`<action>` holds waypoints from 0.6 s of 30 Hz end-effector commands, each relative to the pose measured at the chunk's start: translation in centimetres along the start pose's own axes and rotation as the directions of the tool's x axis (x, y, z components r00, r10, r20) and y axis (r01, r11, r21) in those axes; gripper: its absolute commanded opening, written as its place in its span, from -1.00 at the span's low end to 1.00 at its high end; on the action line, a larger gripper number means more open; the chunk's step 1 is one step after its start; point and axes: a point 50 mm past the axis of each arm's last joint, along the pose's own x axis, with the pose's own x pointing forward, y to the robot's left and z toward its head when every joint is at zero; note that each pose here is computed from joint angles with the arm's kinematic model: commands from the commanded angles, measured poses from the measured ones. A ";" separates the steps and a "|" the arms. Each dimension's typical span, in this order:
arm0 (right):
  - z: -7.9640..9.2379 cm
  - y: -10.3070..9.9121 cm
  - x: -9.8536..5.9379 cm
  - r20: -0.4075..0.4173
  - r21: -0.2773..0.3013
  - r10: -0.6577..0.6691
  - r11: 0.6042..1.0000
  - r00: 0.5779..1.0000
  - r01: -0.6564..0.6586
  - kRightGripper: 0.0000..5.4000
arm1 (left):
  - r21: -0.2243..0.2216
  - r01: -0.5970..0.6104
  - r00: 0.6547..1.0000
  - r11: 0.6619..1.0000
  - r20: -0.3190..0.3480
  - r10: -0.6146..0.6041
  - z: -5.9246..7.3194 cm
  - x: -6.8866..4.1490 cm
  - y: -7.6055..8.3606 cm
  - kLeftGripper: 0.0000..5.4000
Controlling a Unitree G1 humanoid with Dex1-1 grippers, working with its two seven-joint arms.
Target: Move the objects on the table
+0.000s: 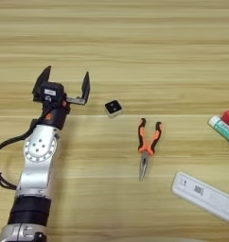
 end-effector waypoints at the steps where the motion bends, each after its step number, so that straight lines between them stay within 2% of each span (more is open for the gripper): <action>1: 0.3 -0.3 0.1 0.006 0.000 -0.008 1.000 1.000 0.008 -0.04 | 0.009 0.008 1.000 1.000 0.010 -0.008 0.1 0.3 0.1 1.00; 13: 1.0 -0.6 -0.3 0.025 -0.014 -0.024 1.000 0.999 0.024 0.44 | 0.008 0.009 1.000 1.000 0.010 -0.009 0.0 0.4 0.1 1.00; 18: 2.1 -1.2 -0.9 0.064 -0.033 -0.047 0.998 0.997 0.049 0.64 | 0.009 0.010 1.000 1.000 0.011 -0.011 -0.1 0.4 0.1 1.00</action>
